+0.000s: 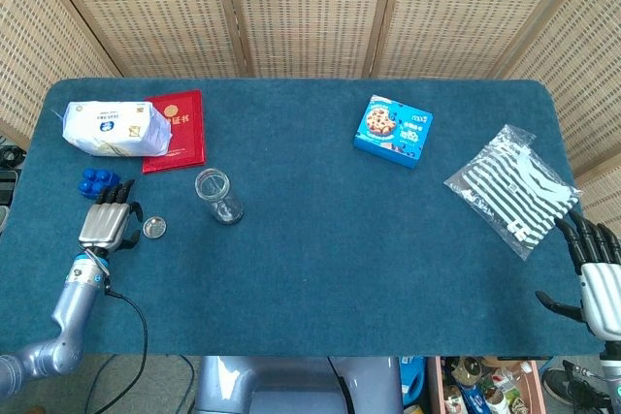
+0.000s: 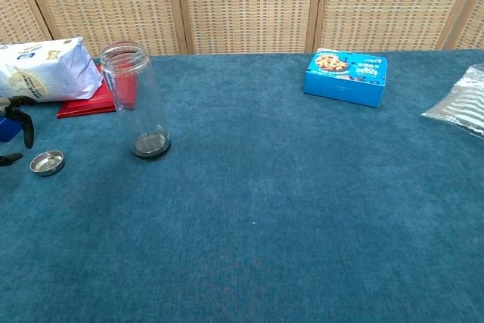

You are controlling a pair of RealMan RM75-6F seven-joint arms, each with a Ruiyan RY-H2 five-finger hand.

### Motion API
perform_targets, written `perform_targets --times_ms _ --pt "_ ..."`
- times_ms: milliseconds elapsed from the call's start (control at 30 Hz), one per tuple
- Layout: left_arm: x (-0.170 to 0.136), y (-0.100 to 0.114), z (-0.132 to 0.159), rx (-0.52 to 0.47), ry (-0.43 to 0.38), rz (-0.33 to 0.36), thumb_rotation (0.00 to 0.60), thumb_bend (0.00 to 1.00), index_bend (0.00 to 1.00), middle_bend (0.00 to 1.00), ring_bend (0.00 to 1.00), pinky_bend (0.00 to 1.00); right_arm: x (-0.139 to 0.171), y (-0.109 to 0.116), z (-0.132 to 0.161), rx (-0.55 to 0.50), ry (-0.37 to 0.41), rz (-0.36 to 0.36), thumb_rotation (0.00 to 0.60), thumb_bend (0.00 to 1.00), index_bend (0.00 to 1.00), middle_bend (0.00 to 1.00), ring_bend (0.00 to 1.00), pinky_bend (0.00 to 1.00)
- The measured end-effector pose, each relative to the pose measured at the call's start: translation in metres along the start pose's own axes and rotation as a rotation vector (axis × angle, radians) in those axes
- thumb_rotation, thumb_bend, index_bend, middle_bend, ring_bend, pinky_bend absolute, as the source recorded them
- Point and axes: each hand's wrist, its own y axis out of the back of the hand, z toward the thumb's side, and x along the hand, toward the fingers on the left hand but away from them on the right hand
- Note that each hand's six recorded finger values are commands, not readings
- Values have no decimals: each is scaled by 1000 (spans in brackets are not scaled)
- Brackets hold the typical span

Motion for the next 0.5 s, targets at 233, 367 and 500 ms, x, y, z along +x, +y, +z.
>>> perform_targets --times_ms 233,367,500 --pt "5 -6 5 -10 -12 -3 600 413 479 0 0 0 0 0 -1 -2 -3 2 600 0 105 0 0 0" --pt "7 -6 5 -3 -3 1 600 414 479 0 0 0 -1 -1 -1 -3 -4 4 600 0 105 0 0 0" --pt "8 -8 8 0 1 5 600 414 483 0 0 0 -2 -2 -2 -5 -6 12 600 0 105 0 0 0"
